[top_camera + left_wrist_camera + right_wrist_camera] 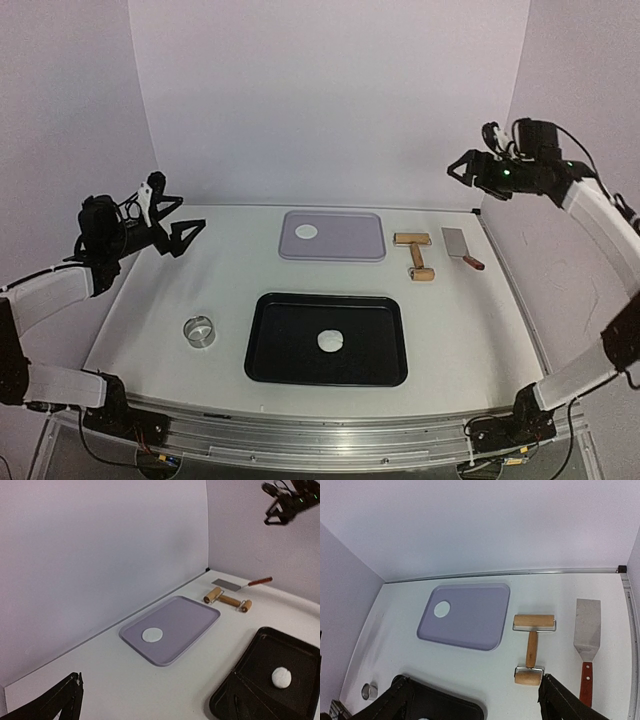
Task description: Roll out the dumpling wrappers from the dough
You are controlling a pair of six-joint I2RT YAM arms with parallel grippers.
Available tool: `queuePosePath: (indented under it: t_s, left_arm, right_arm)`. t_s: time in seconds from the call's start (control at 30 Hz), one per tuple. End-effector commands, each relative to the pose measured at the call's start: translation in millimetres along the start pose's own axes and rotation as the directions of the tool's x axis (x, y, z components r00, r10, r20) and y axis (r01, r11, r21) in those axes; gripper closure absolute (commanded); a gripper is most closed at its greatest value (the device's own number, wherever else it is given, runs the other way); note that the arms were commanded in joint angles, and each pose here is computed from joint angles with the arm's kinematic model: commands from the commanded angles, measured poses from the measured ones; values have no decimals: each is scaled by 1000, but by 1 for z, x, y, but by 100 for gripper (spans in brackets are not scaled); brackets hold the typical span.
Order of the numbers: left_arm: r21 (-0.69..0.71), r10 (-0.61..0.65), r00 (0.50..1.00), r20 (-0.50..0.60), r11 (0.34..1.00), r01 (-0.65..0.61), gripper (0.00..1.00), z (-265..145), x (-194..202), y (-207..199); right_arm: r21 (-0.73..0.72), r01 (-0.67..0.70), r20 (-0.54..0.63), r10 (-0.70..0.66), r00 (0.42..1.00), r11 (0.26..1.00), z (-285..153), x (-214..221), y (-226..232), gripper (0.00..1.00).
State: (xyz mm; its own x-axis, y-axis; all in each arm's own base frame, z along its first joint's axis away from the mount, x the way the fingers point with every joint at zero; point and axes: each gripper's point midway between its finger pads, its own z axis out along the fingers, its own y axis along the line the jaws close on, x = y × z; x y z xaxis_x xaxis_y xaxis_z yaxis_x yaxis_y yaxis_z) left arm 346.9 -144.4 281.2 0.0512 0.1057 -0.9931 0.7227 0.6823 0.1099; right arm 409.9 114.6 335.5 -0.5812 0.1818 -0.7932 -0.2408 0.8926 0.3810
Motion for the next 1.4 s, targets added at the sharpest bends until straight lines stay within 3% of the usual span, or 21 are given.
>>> queuePosePath:
  t_s: [0.0,0.17,0.4,0.6,0.83,0.97,1.13,1.27,1.37]
  left_arm:
    - [53,214,977,-24,976,-213,0,20,-11,-11]
    - [235,306,952,-22,927,-292,0,32,-6,-37]
    - [306,305,952,4,906,-291,1,49,-2,-44]
    - [334,308,951,16,895,-296,1,62,5,-45]
    - [356,298,954,22,890,-286,2,68,10,-46]
    - [359,300,954,26,887,-289,1,69,10,-47]
    - [369,326,945,36,874,-316,2,66,8,-50]
    - [415,342,938,57,847,-333,2,62,6,-59]
    - [481,354,930,103,801,-358,2,55,2,-71]
  right_arm:
    - [296,-64,-206,129,970,953,71,34,-48,19]
    - [382,-13,-359,161,919,924,133,72,-64,21]
    - [425,-9,-487,237,841,905,199,124,-87,30]
    - [481,64,-567,254,784,874,225,171,-116,34]
    - [467,109,-618,236,750,878,245,197,-129,37]
    - [451,115,-644,233,729,885,254,211,-133,53]
    - [435,99,-658,241,713,895,251,217,-128,96]
    - [347,91,-657,173,734,933,245,193,-107,100]
    - [190,82,-648,63,759,978,231,162,-73,100]
